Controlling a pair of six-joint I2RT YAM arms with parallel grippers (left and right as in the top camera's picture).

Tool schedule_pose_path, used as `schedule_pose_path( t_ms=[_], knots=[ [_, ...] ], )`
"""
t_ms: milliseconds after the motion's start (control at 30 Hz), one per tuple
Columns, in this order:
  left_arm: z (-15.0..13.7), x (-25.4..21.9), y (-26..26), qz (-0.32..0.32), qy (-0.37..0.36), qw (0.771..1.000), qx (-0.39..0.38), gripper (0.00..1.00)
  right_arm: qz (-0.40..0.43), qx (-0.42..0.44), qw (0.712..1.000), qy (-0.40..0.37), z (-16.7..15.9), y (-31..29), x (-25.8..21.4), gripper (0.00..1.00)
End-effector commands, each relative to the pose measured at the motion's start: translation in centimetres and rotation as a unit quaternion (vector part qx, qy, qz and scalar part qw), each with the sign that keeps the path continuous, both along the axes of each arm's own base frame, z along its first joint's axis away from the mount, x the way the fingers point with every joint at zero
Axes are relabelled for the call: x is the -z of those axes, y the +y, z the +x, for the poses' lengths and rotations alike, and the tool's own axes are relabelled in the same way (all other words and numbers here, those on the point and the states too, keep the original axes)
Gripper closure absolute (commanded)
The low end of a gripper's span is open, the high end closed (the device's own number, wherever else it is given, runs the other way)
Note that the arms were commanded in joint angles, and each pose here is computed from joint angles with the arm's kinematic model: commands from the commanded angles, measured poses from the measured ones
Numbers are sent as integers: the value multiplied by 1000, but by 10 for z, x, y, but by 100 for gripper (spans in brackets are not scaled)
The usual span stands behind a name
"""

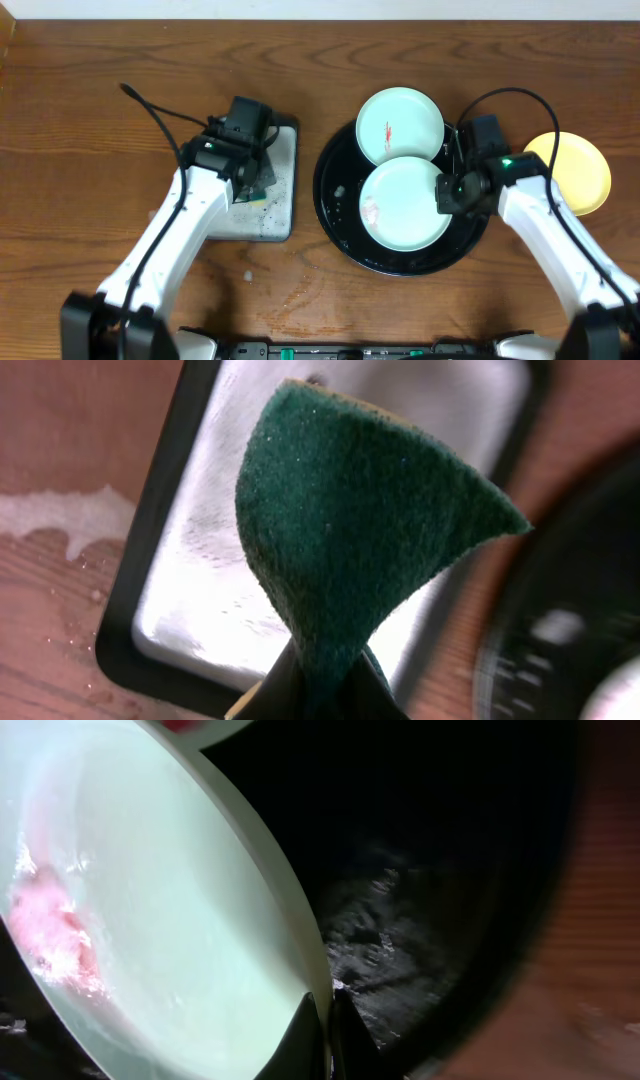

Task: Clean dirty plates on tray and stack at the side
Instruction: 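Put the sponge back in the basin with the left gripper, then lift the pale green plate upright with the right gripper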

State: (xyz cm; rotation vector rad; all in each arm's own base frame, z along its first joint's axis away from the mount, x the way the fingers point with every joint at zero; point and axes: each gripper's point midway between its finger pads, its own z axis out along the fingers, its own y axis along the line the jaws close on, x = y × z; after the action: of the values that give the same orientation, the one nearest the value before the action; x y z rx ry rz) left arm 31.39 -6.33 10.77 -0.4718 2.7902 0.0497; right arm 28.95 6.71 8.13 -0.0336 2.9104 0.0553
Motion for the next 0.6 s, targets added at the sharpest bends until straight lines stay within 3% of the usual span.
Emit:
schedule_pose_path(
  t_ms=[0,200,367,567],
  knots=[
    [-8,28,17,20,40,999,5,88,-86,-16,994,-69,2,-12,-32,99],
    [-2,16,20,10,23,1000,13,57,-184,-49,964,-187,0,-5,-87,99],
    [-3,-17,8,-34,-25,999,24,39,-276,-110,925,-235,-3,5,-111,99],
    [-14,-57,7,-54,-84,995,29,27,-365,-147,871,-296,-8,20,-141,99]
  ],
)
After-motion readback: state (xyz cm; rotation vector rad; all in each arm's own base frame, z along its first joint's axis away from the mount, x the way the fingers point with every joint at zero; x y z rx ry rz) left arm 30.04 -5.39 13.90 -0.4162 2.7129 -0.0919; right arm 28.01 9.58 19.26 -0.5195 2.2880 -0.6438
